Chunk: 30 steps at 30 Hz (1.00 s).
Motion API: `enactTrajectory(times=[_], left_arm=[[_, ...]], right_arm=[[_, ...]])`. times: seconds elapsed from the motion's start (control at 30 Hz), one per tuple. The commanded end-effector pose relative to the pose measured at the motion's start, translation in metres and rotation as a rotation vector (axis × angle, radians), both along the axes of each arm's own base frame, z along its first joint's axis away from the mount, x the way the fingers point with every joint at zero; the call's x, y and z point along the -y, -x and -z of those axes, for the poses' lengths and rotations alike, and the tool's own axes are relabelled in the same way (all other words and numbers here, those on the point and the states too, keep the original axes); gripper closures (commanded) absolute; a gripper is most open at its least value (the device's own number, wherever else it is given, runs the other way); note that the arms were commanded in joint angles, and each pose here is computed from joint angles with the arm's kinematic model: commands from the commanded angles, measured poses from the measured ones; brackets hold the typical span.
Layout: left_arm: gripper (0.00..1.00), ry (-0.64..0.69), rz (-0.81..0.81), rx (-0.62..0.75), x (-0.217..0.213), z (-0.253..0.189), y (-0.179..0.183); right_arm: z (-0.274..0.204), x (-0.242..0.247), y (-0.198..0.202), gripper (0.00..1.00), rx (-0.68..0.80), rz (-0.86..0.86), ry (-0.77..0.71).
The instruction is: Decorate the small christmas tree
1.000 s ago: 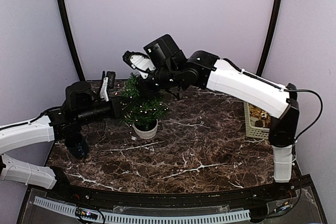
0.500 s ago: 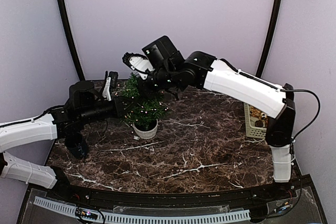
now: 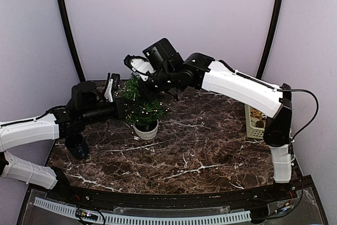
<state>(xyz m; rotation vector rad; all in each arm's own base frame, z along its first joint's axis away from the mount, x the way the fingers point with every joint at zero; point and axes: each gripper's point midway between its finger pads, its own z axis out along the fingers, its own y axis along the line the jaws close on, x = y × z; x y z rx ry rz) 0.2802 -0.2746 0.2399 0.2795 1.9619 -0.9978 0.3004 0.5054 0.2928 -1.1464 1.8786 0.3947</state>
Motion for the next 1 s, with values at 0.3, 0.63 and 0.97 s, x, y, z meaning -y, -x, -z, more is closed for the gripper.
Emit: enactTrajectory(times=[0.3, 0.63, 0.97], left_arm=[[1.00, -0.003, 0.014, -0.037, 0.000, 0.007, 0.003], [0.76, 0.011, 0.010, -0.011, -0.005, -0.006, 0.007], [0.45, 0.032, -0.001, 0.009, -0.017, -0.024, 0.019]], right_arm=[[0.006, -0.004, -0.006, 1.00, -0.051, 0.028, -0.051], [-0.010, 0.004, -0.005, 1.00, -0.064, 0.066, -0.105], [-0.037, 0.015, -0.001, 0.87, -0.046, 0.081, -0.180]])
